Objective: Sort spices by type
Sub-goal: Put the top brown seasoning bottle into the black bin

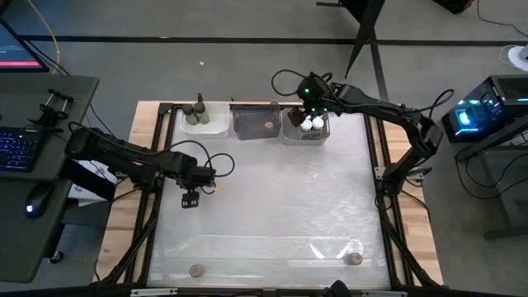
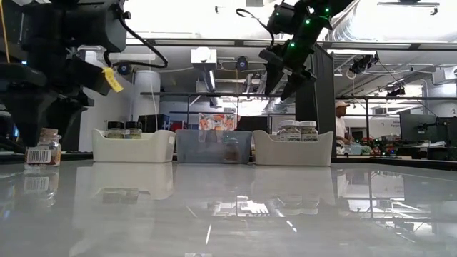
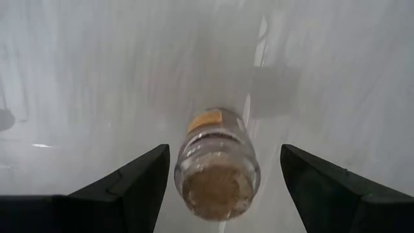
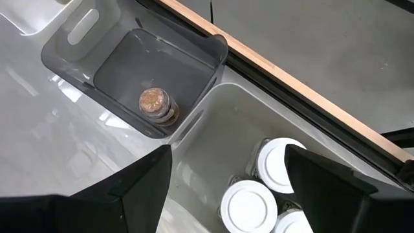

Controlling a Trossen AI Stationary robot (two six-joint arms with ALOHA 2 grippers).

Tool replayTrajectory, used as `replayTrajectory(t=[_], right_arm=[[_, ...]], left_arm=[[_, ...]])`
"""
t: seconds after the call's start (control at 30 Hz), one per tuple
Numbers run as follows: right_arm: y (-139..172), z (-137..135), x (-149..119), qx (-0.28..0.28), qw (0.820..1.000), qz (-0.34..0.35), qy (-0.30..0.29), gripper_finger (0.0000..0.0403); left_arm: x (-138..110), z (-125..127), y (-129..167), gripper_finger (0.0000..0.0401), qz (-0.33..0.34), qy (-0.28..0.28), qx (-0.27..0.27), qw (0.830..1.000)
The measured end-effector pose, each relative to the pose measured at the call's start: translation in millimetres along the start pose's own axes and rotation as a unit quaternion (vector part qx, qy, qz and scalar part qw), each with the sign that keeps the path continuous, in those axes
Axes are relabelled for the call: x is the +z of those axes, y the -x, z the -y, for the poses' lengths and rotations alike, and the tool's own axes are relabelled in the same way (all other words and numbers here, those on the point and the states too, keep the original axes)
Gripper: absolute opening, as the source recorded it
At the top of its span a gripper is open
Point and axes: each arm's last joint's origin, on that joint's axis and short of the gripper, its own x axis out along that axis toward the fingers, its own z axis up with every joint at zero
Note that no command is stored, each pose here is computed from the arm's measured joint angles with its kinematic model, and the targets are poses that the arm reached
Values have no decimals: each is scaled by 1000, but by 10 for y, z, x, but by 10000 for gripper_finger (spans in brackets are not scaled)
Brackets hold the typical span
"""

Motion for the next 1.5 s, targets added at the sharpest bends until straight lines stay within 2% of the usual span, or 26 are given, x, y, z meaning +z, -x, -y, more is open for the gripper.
replayTrajectory(t=[0.13,0.53,0.9,1.1,1.37,1.5], right_arm=[[0,-2,7,1,1000,4,0,296],[1,-2,7,1,1000,4,0,296],[0,-2,6,0,1000,3,-2,296],[0,-3,8,1,1000,4,-2,296],[-1,-2,8,0,1000,5,-2,296],[-2,-2,9,0,1000,5,-2,296]], left_arm=[[18,5,-23,282,-2,1,1,1000],[116,39,-352,282,-96,4,30,995],[134,42,-352,282,-80,12,32,996],[156,38,-294,282,-44,17,32,998],[116,27,-267,282,-56,18,35,998],[94,22,-264,262,-67,20,37,997]])
